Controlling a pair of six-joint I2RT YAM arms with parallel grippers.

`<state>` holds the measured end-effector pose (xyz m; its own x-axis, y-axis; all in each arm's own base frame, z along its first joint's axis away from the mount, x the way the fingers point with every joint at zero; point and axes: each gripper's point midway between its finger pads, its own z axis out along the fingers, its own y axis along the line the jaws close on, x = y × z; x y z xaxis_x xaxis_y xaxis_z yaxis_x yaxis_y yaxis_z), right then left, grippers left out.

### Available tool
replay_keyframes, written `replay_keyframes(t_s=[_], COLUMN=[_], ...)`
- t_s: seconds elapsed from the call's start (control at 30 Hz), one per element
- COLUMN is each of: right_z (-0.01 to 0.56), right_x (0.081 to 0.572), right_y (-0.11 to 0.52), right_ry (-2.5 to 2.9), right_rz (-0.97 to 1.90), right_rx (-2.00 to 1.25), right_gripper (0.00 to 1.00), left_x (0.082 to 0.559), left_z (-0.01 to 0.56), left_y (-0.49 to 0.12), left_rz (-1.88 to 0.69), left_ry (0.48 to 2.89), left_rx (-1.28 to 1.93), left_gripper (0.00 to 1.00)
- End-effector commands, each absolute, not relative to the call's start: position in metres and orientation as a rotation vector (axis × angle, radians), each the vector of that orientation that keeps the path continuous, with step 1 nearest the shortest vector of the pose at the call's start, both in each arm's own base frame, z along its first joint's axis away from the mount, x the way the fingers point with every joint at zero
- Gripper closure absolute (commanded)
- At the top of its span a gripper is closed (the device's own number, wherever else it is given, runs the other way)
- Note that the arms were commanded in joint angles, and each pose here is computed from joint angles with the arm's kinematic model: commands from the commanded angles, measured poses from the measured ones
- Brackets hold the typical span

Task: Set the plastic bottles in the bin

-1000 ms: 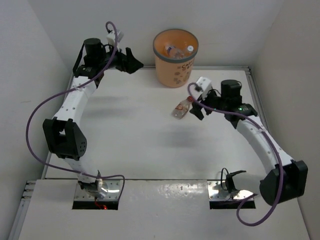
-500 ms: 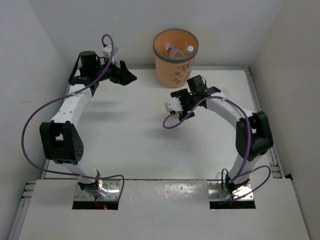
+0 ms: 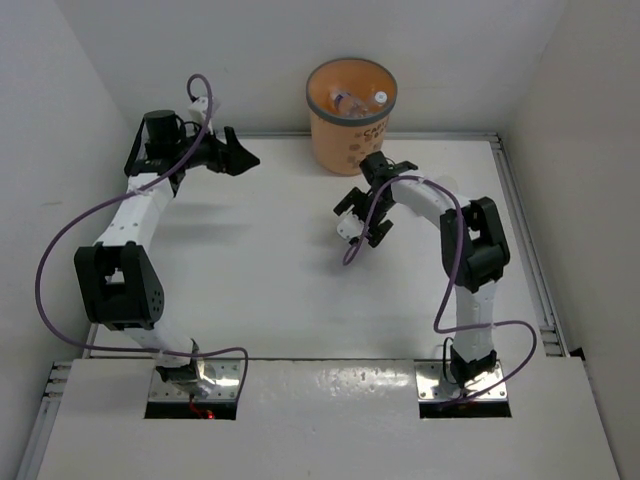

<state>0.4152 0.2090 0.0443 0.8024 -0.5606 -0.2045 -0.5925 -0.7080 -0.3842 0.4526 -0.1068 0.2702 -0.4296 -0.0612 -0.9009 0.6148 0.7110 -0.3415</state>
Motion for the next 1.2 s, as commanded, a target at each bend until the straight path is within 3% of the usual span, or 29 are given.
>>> replay_keyframes(t_s=[0.0, 0.37, 0.57, 0.7, 0.77, 0.83, 0.9, 1.0, 1.17], right_z=[0.045, 0.009, 0.01, 0.034, 0.043, 0.075, 0.104, 0.192, 0.329], right_x=[0.41, 0.419, 0.417, 0.417, 0.411, 0.41, 0.404, 0.436, 0.456], right_y=[0.208, 0.219, 0.224, 0.232, 0.24, 0.256, 0.268, 0.304, 0.298], right_ry=[0.717, 0.68, 0.703, 0.756, 0.802, 0.877, 1.024, 1.055, 1.035], right_rz=[0.123, 0.174, 0.187, 0.166, 0.198, 0.214, 0.275, 0.213, 0.245], right_rx=[-2.647, -2.737, -2.726, -2.68, -2.631, -2.481, -2.31, -1.881, -1.215], right_gripper=[0.08, 0.13, 0.35, 0.62, 0.69, 0.82, 0.86, 1.0, 1.0], left_x=[0.447, 0.45, 0.45, 0.451, 0.451, 0.452, 0.45, 0.445, 0.443], left_z=[0.289, 0.286, 0.286, 0.279, 0.281, 0.283, 0.289, 0.291, 0.298], left_y=[-0.103, -0.075, -0.072, -0.073, -0.074, -0.074, -0.076, -0.077, -0.084], left_rz=[-0.799, -0.772, -0.774, -0.799, -0.811, -0.814, -0.813, -0.817, -0.85], left_ry=[1.801, 1.811, 1.809, 1.826, 1.819, 1.815, 1.795, 1.786, 1.768], left_rx=[0.476, 0.42, 0.418, 0.407, 0.406, 0.402, 0.417, 0.409, 0.401], left_gripper=[0.0, 0.0, 0.0, 0.0, 0.0, 0.0, 0.0, 0.0, 0.0])
